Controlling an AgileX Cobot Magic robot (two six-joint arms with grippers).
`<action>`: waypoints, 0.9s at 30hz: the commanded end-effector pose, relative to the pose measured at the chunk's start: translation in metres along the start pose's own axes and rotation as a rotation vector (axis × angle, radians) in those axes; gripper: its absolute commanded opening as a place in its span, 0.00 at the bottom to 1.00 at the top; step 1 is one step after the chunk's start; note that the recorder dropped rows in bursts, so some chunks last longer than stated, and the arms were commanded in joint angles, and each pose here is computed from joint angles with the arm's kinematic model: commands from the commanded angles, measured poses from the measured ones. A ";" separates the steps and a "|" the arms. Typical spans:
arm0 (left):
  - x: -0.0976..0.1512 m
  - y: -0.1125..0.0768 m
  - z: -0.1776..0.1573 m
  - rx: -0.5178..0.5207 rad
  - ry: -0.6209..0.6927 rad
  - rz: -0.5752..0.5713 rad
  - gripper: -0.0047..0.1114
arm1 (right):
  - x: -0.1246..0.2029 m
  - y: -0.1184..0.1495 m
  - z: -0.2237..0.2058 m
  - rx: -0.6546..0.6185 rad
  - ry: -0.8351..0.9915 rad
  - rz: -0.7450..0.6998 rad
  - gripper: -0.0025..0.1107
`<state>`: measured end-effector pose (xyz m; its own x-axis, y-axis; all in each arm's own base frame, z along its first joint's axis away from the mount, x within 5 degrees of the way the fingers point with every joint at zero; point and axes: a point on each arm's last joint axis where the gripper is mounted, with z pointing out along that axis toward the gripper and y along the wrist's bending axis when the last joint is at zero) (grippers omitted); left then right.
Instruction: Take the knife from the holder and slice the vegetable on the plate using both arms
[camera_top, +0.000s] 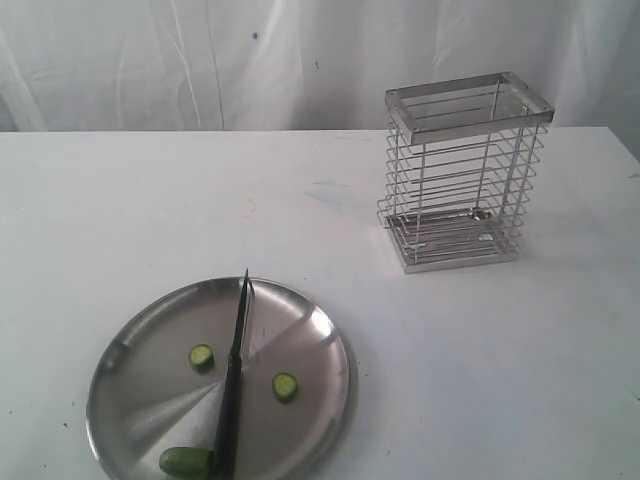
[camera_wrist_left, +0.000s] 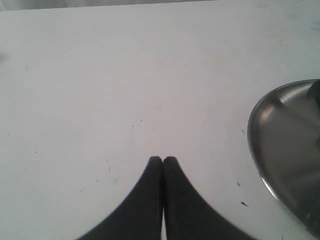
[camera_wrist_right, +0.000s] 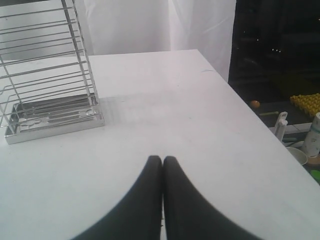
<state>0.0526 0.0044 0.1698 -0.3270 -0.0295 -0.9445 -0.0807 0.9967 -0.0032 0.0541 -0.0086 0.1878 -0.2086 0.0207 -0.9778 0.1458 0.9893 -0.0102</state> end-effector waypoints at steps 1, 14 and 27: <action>0.002 -0.002 0.000 0.016 0.010 -0.124 0.04 | 0.001 0.000 0.000 0.005 -0.007 -0.009 0.02; -0.001 -0.002 0.000 0.022 -0.019 -0.121 0.04 | 0.001 0.000 0.000 0.005 -0.007 -0.009 0.02; 0.005 -0.002 0.000 0.021 0.043 -0.121 0.04 | 0.001 0.000 0.000 0.005 -0.007 -0.009 0.02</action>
<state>0.0529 0.0024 0.1705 -0.3091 -0.1426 -0.9403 -0.0960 0.9883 -0.1184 0.0541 -0.0086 0.1878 -0.2086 0.0207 -0.9778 0.1458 0.9893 -0.0102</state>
